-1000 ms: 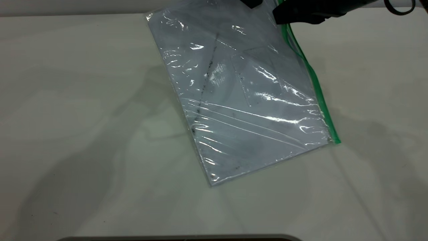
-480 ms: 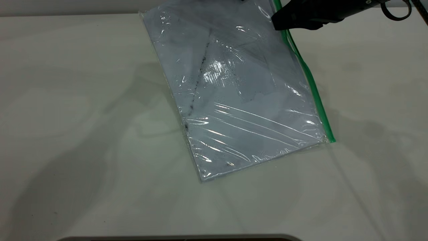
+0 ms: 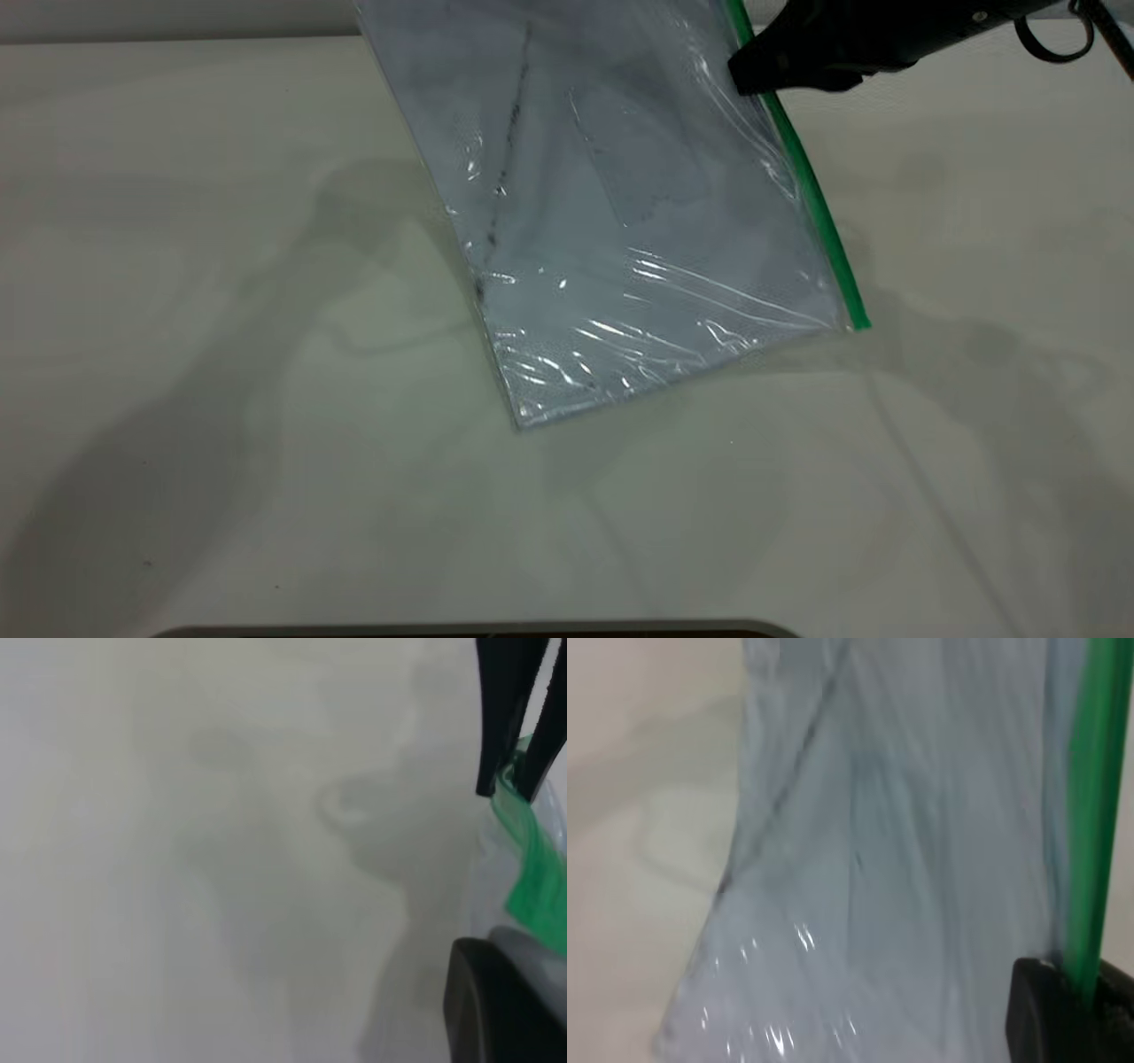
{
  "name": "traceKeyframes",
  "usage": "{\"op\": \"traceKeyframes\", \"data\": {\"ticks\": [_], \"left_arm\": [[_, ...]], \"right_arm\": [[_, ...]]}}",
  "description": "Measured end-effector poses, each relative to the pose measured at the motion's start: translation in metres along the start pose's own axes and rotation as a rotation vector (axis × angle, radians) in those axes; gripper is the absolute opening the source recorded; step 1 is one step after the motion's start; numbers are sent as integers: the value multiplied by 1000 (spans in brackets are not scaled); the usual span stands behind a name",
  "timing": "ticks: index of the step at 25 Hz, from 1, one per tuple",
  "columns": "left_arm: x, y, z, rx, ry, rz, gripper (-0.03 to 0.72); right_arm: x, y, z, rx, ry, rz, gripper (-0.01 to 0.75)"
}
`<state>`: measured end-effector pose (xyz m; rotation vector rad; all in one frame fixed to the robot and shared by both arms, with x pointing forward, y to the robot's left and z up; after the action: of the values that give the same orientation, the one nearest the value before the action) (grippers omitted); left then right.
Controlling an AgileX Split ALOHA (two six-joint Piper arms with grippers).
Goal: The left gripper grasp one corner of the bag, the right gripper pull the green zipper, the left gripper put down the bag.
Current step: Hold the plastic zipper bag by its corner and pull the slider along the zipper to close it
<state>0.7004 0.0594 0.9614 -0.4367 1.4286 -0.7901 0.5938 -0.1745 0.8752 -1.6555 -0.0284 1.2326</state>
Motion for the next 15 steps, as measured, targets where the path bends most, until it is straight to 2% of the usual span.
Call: {"op": "traceKeyframes", "data": {"ticks": [15], "left_arm": [[-13, 9, 5, -34, -36, 17, 52]], "right_arm": [[3, 33, 7, 29, 1, 112, 62]]}}
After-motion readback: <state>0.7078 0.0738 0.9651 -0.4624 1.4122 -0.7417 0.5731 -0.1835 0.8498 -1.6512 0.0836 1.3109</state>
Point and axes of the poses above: a point on each arm's last joint axis where the gripper is mounted, x pointing out along that axis toward the gripper, z along the wrist's bending axis when the last joint is at zero, y = z × x, the point moved 1 cm from there along x, pointing out along that axis toward the gripper, and after that the axes turned 4 degrees about -x, right-handed, at the moved point
